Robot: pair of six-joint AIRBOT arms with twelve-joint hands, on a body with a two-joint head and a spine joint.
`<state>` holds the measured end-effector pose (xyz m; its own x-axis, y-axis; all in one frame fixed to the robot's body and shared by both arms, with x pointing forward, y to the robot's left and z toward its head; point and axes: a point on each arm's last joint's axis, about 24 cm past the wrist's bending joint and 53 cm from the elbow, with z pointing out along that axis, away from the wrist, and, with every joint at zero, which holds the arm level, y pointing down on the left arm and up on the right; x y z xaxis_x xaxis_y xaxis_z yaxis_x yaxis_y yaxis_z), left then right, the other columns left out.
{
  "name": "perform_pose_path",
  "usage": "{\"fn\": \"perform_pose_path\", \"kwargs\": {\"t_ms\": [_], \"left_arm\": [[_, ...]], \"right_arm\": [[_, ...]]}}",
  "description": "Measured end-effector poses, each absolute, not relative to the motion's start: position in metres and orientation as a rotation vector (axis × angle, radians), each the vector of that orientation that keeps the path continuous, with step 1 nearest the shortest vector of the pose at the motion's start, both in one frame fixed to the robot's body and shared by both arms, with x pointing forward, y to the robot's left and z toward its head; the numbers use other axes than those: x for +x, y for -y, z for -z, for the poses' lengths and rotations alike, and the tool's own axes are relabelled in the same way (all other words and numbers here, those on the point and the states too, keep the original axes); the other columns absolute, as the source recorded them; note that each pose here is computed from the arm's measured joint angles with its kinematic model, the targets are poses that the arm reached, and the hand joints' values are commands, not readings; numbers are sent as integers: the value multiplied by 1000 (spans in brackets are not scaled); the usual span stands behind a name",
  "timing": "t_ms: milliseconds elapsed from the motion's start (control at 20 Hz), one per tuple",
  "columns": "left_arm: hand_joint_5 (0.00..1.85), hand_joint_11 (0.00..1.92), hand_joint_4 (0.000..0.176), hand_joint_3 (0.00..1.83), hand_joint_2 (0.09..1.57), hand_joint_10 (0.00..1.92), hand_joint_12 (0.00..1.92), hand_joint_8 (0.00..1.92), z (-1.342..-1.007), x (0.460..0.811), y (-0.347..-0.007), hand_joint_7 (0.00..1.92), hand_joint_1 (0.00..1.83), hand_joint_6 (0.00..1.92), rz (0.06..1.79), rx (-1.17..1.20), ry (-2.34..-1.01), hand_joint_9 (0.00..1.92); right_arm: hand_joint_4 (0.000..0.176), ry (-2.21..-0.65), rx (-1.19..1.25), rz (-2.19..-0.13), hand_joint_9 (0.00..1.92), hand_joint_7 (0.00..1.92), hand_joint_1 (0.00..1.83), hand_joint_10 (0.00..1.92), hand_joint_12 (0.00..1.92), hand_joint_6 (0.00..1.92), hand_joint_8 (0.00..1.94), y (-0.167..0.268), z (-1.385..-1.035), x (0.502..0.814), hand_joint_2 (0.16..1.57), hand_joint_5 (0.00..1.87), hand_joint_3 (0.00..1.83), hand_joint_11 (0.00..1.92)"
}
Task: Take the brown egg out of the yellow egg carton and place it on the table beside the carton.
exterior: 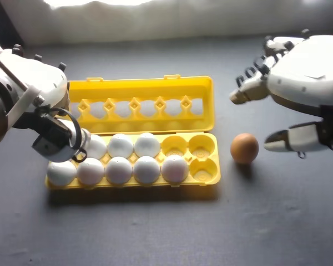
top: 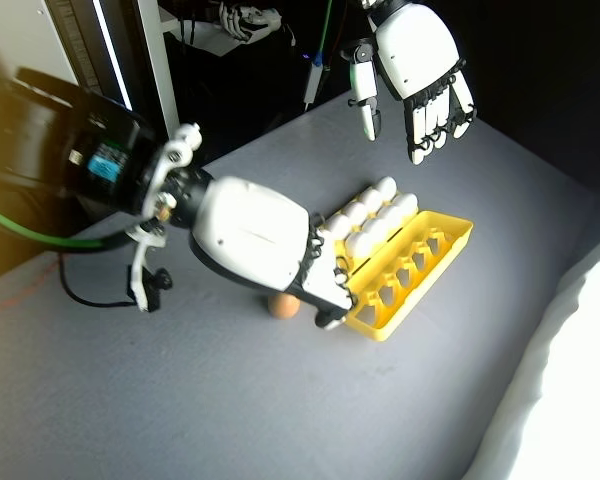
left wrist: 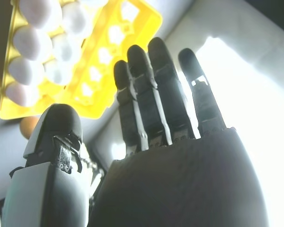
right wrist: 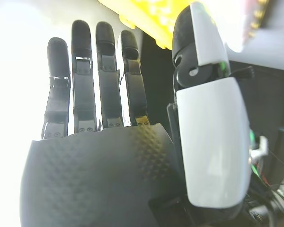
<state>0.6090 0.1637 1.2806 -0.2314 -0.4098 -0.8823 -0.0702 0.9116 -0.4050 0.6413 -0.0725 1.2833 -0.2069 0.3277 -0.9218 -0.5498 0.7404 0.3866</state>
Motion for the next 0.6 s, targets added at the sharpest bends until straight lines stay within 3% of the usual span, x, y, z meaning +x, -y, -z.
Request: {"fn": "perform_pose_path", "kwargs": {"t_ms": [500, 600], "left_arm": [[564, 0, 0, 3, 1339, 8, 913, 3, -1281, 609, -164, 657, 275, 4, 328, -360, -1789, 562], [497, 0, 0, 11, 1364, 1, 805, 2, -1281, 609, -164, 595, 206, 1, 327, -360, -1789, 503]], "right_arm": [[0, -1631, -191, -774, 431, 593, 822, 440, 1402, 2, 0, 103, -1282, 640, 1104, 522, 7, 59], [0, -1627, -190, -774, 440, 609, 849, 445, 1407, 11, 8, 104, -1284, 640, 1095, 543, 2, 62]]}}
